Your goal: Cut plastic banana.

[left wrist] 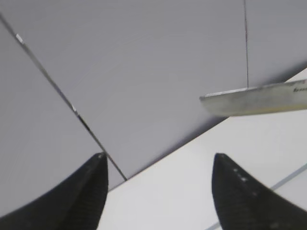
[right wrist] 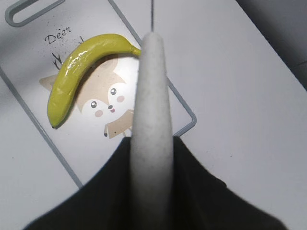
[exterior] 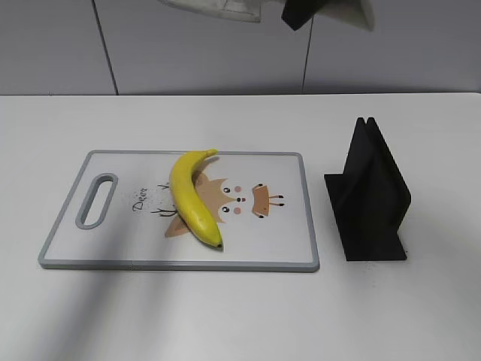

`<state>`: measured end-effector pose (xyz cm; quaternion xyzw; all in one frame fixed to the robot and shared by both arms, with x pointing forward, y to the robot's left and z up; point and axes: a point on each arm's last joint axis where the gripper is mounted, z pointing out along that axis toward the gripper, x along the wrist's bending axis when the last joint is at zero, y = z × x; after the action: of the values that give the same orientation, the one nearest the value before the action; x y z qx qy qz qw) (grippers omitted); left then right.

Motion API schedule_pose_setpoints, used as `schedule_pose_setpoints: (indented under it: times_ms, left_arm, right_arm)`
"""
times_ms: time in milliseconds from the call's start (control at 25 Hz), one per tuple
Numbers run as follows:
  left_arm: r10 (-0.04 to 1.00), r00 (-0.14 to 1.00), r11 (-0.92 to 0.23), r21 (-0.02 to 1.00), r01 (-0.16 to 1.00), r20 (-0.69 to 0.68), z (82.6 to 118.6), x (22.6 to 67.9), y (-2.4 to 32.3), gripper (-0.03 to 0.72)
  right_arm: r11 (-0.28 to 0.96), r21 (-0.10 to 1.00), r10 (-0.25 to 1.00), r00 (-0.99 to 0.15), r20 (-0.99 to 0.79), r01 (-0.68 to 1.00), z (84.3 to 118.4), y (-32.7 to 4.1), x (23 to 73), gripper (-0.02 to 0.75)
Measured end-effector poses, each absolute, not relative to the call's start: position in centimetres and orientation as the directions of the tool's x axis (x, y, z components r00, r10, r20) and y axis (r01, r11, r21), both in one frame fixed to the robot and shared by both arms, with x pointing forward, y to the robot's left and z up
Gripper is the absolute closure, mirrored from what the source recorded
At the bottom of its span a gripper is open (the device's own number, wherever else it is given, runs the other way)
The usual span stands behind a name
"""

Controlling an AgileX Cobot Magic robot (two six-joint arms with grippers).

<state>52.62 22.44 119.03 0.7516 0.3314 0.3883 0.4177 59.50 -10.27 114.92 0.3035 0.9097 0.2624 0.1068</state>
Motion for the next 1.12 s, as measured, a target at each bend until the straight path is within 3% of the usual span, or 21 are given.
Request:
schedule_pose_setpoints:
  times_ms: [280,480,840,1120]
  left_arm:
    - [0.893,0.419,-0.345,0.845,0.409,0.162,118.7,50.8,26.4,0.069]
    - [0.916,0.362,-0.359,0.762,0.539,0.175,118.2,49.4,27.7,0.096]
    - [0.914,0.339,-0.367,0.808,0.460,0.223,120.0,44.6,27.1,0.100]
    - [0.913,0.305,-0.392,0.788,0.475,0.270,116.7,39.1,27.8,0.101]
  right_arm:
    - [0.586,0.530,0.702,-0.711,0.045,0.612,115.8,-11.8,56.5,0.564]
    - [0.471,0.477,0.814,-0.574,0.089,0.742,115.3,-13.1,54.9,0.564]
    - [0.252,0.393,0.952,-0.300,0.064,0.884,113.6,-16.3,51.5,0.564]
    - [0.141,0.409,0.979,-0.188,0.078,0.902,110.5,-18.0,48.9,0.564]
